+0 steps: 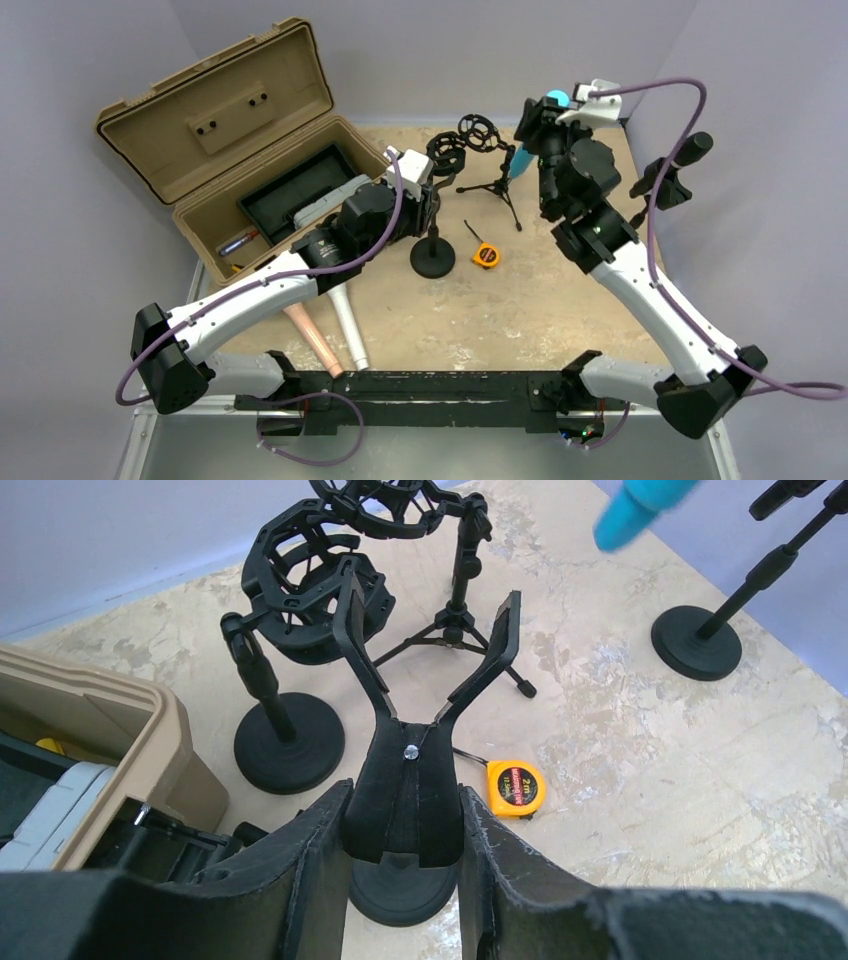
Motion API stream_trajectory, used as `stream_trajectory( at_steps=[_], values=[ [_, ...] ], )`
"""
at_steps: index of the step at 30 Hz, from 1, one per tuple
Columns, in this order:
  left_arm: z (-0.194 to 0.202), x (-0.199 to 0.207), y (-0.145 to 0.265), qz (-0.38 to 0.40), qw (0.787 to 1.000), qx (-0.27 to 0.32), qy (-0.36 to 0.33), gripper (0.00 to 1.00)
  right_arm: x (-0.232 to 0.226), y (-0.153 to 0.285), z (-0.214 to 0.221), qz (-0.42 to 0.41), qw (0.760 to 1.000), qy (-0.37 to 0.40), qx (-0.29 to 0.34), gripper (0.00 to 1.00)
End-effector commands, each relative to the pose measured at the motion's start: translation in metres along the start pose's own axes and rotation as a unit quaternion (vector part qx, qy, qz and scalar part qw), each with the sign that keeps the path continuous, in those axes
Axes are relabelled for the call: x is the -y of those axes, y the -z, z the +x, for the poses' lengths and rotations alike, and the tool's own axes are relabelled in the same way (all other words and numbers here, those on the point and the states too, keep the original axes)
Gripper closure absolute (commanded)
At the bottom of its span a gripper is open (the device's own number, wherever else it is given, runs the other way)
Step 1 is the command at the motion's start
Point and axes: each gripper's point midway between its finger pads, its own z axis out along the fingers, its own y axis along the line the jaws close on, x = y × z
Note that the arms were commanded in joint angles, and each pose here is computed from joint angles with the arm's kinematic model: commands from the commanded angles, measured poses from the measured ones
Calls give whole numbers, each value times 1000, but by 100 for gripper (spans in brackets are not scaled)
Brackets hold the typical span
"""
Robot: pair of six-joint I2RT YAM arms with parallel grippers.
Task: Remove the microphone from the stand
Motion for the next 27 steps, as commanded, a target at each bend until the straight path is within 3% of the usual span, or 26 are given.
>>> stream_trajectory(
  at_steps=[1,6,9,11,14,17,21,23,27],
  values=[
    [-6,3,-2,10,1000,6,-5,100,-7,33,53,-69,994,0,-83,100],
    [0,0,-3,-3,1000,-21,-1,100,-34,102,148,-217,949,-76,-217,100],
    [1,1,-1,-1,1000,-30,6,96,-46,139,166,-284,915,-141,-249,100],
    [2,1,0,-4,999,-35,16,83,-61,167,184,-343,877,-184,-281,100],
    [1,4,4,0,999,-45,27,54,-75,207,221,-403,818,-235,-336,100],
    [-6,7,13,12,998,-43,36,41,-92,239,247,-421,786,-257,-374,100],
    [-18,12,33,41,998,-32,37,35,-114,280,269,-457,738,-284,-408,100],
    [-23,14,46,58,997,-31,35,35,-128,295,276,-477,724,-278,-414,100],
    [-27,10,84,76,996,-31,30,32,-157,310,293,-479,736,-242,-412,100]
  ],
)
